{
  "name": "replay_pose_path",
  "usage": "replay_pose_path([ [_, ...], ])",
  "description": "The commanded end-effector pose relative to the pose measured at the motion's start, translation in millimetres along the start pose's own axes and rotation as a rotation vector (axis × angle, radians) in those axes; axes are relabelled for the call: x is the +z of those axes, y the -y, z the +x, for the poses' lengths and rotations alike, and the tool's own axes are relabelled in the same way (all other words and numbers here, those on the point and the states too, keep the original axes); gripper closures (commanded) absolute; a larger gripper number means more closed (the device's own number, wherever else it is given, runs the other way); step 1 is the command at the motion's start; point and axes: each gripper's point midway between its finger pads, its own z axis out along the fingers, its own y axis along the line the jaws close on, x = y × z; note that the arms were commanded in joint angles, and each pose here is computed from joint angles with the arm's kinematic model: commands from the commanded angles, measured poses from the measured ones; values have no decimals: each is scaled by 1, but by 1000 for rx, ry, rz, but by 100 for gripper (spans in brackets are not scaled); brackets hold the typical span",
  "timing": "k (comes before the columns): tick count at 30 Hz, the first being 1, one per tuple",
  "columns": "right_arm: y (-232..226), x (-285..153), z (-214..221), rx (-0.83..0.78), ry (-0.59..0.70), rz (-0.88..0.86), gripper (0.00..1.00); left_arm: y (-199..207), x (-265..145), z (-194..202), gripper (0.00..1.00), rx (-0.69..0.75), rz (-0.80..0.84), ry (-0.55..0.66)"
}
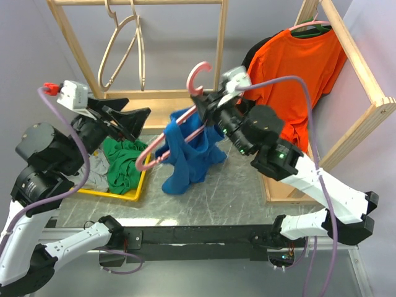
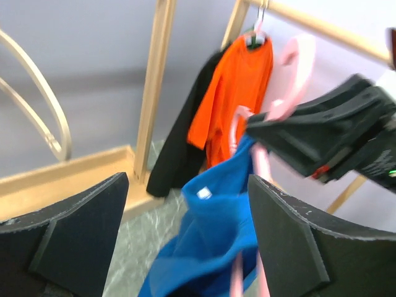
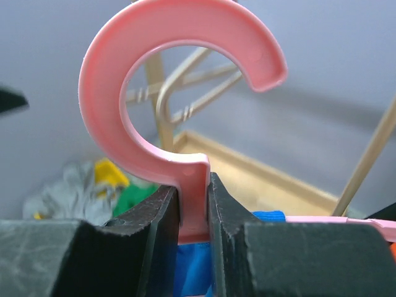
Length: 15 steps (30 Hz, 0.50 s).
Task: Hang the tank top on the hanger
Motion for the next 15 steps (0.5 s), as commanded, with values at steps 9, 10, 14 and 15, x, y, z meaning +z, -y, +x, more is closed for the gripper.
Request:
replay_pose_path([
  [9, -17, 12, 71, -3, -86, -93, 100, 14, -27, 97, 25, 25, 173, -324],
  [10, -14, 13, 73, 1, -91, -88, 100, 14, -30, 107, 25, 22, 179, -360],
  [14, -13, 14, 86, 11, -107, -94, 100, 16, -38, 130, 30, 8, 207, -444],
  [15, -12, 15, 85, 21, -100, -92, 100, 16, -39, 133, 30, 2, 210, -451],
])
